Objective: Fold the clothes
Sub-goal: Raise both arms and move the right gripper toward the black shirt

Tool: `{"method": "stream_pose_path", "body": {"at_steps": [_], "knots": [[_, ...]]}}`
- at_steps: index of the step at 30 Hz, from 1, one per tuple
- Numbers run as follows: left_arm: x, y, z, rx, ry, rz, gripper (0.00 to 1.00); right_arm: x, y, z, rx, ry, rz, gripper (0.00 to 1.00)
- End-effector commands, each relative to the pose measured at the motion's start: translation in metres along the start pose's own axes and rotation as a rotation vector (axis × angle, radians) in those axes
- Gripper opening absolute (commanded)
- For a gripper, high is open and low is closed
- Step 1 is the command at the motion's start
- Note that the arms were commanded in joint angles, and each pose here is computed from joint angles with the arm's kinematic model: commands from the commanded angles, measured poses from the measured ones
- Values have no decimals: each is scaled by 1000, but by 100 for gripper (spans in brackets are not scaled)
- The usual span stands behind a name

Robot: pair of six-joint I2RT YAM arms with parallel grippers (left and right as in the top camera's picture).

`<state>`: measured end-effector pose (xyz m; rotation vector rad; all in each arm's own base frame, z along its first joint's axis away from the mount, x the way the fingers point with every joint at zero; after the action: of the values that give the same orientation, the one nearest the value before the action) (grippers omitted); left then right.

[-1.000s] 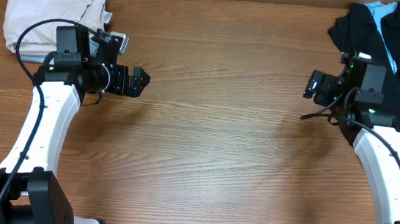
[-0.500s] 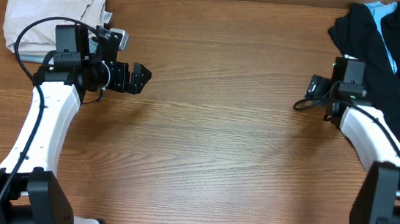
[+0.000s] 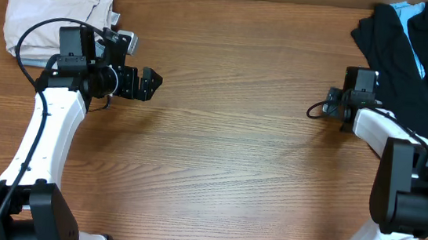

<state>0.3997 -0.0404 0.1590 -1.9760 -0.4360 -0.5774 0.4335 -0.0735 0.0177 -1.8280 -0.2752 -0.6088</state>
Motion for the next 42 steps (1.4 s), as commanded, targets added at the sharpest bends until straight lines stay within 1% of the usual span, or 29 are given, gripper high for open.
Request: {"method": "stream_pose_path", "body": {"at_steps": [1, 3, 5, 6, 7, 10, 14, 15, 16, 17, 23, 26, 28, 30, 32, 33, 36, 37, 39, 42], "knots": [[8, -3, -2, -16, -1, -19, 100, 1, 8, -4, -30, 6, 5, 77], [8, -3, -2, -16, 0, -19, 100, -1, 10, -4, -30, 5, 11, 70], [8, -3, -2, -16, 0, -19, 100, -3, 12, -3, -31, 3, 18, 58], [8, -3, -2, -16, 0, -19, 100, -5, 14, -3, -31, 1, 23, 48], [8, -3, -2, -16, 0, -19, 100, -6, 15, -3, -32, 0, 26, 41], [8, -3, -2, -16, 0, -19, 100, -6, 15, -3, -32, 2, 25, 32], [9, -3, -2, -16, 2, -23, 100, -5, 15, -3, -32, 14, 23, 23], [9, -3, -2, -15, 3, -25, 100, -5, 15, -3, -32, 25, 23, 19], [9, -3, -2, -16, 4, -26, 100, -5, 15, -3, -32, 25, 22, 9], [9, -3, -2, -16, 4, -27, 100, -5, 15, -3, -32, 25, 22, 4], [10, -3, -2, -15, 5, -29, 100, -6, 13, -3, -31, 23, 31, 4], [11, -3, -2, -15, 8, -32, 96, 7, -4, -6, -16, 42, -4, 4], [12, -3, -2, -15, 10, -36, 96, 18, -18, -6, 9, 53, -37, 4], [14, -3, -2, -15, 14, -44, 95, 32, -38, -5, 54, 66, -82, 4], [16, -3, -2, -15, 19, -52, 93, 50, -71, -1, 140, 80, -145, 4], [17, -3, -2, -14, 22, -57, 91, 57, -86, 1, 187, 83, -171, 4], [18, -3, 1, 4, 25, -63, 88, 71, -131, 12, 305, 75, -246, 4], [19, -3, 1, 7, 27, -66, 88, 73, -148, 21, 348, 60, -270, 4], [20, -4, 1, 7, 29, -71, 88, 73, -168, 35, 401, 31, -288, 4], [22, -4, 1, 7, 33, -78, 89, 60, -200, 75, 492, -60, -289, 4]]}}
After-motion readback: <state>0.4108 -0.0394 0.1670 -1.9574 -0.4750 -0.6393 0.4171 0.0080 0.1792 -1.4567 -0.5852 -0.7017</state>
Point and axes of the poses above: each gripper's point midway between its finger pads, its own y axis out along the fingers, its own z axis along the line the jaws close on, x = y × z, the point moved 1 cm from there along -y, back along the fingers, and after that the axes turned 6 degrees about -y, right-handed, at the moved point
